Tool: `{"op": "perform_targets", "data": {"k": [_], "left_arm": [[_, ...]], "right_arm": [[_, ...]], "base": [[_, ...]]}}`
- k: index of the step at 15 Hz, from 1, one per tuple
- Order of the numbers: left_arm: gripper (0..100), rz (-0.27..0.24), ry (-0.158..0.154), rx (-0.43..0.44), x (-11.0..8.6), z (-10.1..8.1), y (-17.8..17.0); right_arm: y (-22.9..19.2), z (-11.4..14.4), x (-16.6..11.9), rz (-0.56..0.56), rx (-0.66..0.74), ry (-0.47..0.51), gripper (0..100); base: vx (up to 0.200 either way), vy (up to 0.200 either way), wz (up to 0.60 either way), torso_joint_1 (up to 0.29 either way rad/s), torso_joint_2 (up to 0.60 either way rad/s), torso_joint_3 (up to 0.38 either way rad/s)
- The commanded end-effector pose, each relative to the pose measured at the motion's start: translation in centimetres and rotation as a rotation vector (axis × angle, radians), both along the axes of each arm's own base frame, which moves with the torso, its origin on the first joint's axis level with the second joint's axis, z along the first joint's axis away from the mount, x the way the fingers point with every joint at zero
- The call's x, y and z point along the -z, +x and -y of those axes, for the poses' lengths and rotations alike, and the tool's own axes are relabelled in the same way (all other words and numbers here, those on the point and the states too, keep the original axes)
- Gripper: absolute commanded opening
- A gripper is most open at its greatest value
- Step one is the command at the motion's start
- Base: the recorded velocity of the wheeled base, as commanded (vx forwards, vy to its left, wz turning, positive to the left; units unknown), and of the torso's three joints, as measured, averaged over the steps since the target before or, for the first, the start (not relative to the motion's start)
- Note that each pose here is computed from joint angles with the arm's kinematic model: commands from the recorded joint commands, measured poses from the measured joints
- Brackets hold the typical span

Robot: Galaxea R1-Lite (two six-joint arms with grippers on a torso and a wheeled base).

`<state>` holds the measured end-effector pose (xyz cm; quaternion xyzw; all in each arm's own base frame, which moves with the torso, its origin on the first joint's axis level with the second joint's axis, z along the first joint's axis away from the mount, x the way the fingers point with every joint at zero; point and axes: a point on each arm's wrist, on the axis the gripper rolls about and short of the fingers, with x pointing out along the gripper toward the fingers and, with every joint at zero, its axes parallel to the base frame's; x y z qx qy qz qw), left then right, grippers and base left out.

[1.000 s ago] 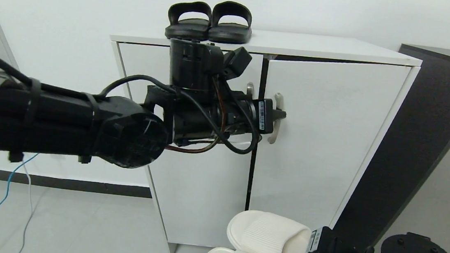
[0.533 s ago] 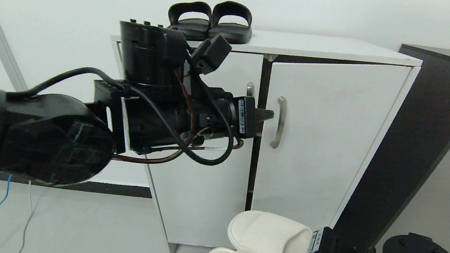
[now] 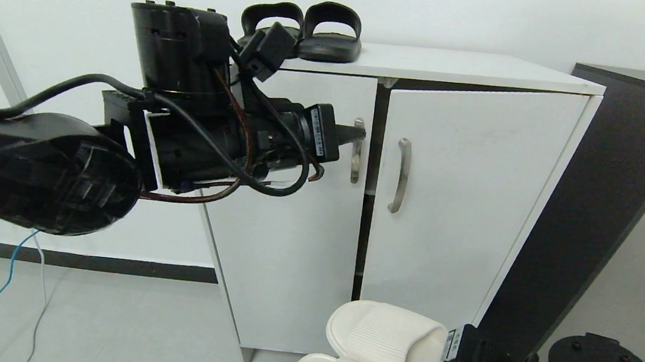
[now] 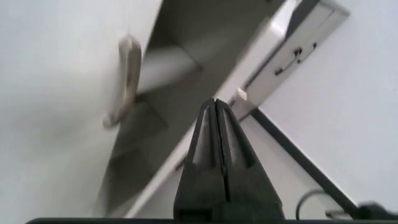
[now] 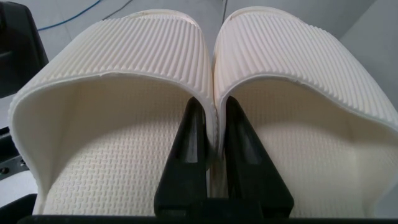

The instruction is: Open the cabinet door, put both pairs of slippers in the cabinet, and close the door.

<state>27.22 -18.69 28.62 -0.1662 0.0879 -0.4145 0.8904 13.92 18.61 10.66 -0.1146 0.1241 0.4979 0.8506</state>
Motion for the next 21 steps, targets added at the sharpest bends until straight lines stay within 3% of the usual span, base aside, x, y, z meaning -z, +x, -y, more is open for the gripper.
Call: {"op": "perform_targets", "data": {"k": [1,9,11,15,21], "left_arm": [[0,0.004,-0.005,-0.005,0.9,1.5,2.6],[0,0.019,-0.024,0.024,1.0,4.3,4.3],[0,0.006,-0.035,0.019,1.0,4.3,3.9],[0,-0.011,-0.017,0.088,1.0,5.0,0.0],[0,0.020,-0.043,0.167,1.3,6.3,-2.1]], "right_arm": [[0.0,0.0,0.1,-0.002,-0.002,-0.003,0],[-0.1,-0.1,0.1,-0.003,-0.007,-0.006,0],[-0.2,-0.1,0.2,-0.004,-0.009,-0.007,0],[-0.4,-0.2,0.3,-0.006,-0.020,-0.011,0],[-0.6,-0.3,0.2,-0.007,-0.027,-0.009,0]], "base": [[0.000,0.000,0.00,0.000,0.00,0.000],[0.000,0.000,0.00,0.000,0.00,0.000],[-0.200,0.000,0.00,0.000,0.00,0.002],[-0.200,0.000,0.00,0.008,0.00,0.000],[-0.200,0.000,0.00,0.001,0.00,0.002]]}}
